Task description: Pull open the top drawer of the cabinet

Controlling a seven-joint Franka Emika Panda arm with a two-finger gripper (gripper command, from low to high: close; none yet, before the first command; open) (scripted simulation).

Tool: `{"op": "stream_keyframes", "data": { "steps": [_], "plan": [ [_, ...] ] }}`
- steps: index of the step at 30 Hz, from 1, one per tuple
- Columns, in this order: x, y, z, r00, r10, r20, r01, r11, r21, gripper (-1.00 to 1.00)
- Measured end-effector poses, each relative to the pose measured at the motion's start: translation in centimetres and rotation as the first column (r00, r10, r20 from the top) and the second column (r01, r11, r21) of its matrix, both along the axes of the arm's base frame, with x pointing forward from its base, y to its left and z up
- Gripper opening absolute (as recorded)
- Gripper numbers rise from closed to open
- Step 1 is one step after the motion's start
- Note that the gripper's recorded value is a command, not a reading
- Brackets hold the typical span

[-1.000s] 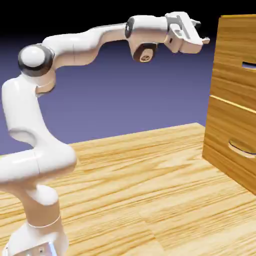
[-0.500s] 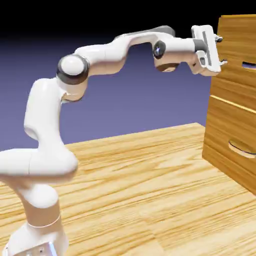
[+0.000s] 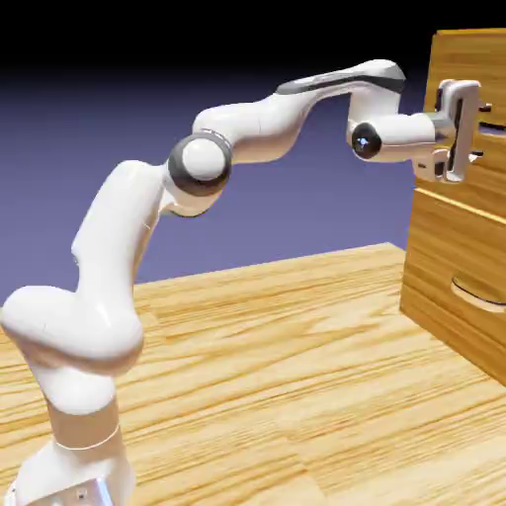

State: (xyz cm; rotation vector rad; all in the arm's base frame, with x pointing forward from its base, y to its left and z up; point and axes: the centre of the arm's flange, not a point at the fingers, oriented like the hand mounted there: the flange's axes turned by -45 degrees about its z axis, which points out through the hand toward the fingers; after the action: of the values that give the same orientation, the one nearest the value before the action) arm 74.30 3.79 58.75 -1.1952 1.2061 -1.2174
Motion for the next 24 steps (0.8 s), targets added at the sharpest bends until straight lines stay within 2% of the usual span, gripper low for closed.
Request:
{"op": "stream_keyframes", "data": {
  "steps": [14, 15, 24],
  "plan": [
    [3.9, 0.5, -0.3, 1.000, 0.006, -0.008, -0.006, 1.000, -0.003, 0.00],
    [4.1, 0.7, -0.5, 1.000, 0.008, -0.012, -0.008, 1.000, -0.004, -1.00],
    [2.0, 0.7, -0.5, 1.000, 0.007, -0.012, -0.007, 1.000, -0.003, -1.00]
  ]
}}
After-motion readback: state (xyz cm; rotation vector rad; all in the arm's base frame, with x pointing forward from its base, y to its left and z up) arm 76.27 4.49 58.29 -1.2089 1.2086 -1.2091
